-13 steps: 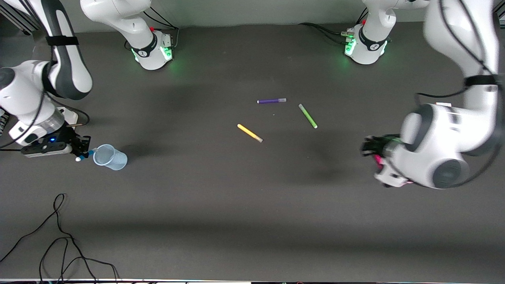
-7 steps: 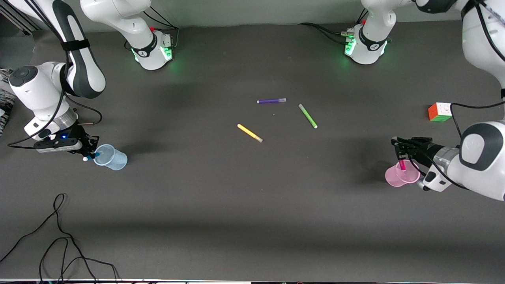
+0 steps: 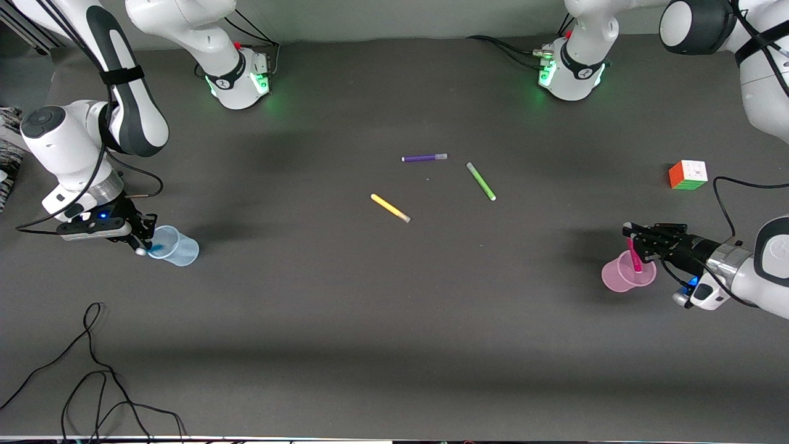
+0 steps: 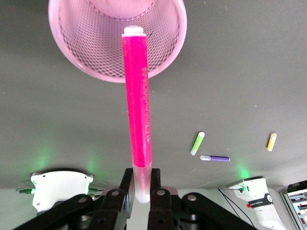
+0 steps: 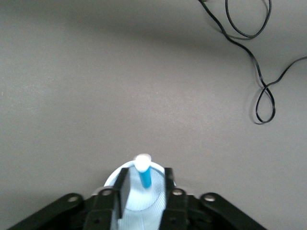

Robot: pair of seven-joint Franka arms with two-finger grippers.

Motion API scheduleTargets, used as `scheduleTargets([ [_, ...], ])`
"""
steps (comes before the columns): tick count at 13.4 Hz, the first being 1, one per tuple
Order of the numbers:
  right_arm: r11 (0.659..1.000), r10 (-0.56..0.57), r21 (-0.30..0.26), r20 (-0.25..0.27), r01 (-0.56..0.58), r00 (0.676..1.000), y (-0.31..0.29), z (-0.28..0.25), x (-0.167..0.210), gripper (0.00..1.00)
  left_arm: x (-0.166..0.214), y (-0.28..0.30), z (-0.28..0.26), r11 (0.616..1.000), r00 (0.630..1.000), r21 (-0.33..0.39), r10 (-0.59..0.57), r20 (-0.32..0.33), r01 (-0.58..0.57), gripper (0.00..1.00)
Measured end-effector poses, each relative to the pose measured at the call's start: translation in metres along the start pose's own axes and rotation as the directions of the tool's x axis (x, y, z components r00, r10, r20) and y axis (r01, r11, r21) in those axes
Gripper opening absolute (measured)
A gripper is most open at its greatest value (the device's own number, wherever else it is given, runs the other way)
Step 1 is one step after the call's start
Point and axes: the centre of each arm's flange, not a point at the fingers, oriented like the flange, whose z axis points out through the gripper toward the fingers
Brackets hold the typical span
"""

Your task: Place pink and blue markers in matching cups

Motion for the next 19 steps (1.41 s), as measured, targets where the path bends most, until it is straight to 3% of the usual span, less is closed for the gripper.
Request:
scheduleTargets([
  [5,1.000,-0.002,0.002,0.008,0.002,1.000,-0.001,0.001,0.000,0.95,0.018,-0.011,0.011,1.000,1.000,-0.010,0.013,0.024,-0.012,0.17],
  [6,1.000,-0.005,0.007,0.022,0.005,1.000,-0.002,0.001,0.001,1.00,0.020,-0.011,0.012,1.000,1.000,-0.010,0.014,0.027,-0.014,0.17],
  [9,0.999,-0.015,0.029,0.074,0.013,0.997,-0.002,-0.010,0.018,1.00,0.023,-0.011,0.011,0.997,0.997,-0.014,0.075,0.010,-0.074,0.21],
  [10,0.999,-0.016,0.035,0.089,0.013,0.996,0.000,-0.018,0.028,1.00,0.024,-0.011,0.010,0.996,0.996,-0.014,0.091,0.003,-0.091,0.28],
  [13,0.998,-0.004,0.066,0.171,-0.007,0.985,0.000,-0.061,0.071,1.00,0.024,-0.012,0.007,0.994,0.994,0.019,0.105,-0.015,-0.105,0.63],
  [16,0.994,0.033,0.089,0.239,-0.056,0.970,-0.023,-0.123,0.110,1.00,0.009,0.004,-0.012,0.984,0.989,0.137,0.128,-0.080,-0.116,0.95],
  [17,0.993,0.047,0.095,0.251,-0.074,0.967,-0.032,-0.142,0.115,1.00,-0.005,0.017,-0.022,0.973,0.983,0.196,0.145,-0.114,-0.121,1.00],
  [19,0.988,0.078,0.108,0.275,-0.111,0.958,-0.051,-0.184,0.115,1.00,-0.052,0.056,-0.043,0.940,0.961,0.314,0.203,-0.190,-0.136,1.00],
])
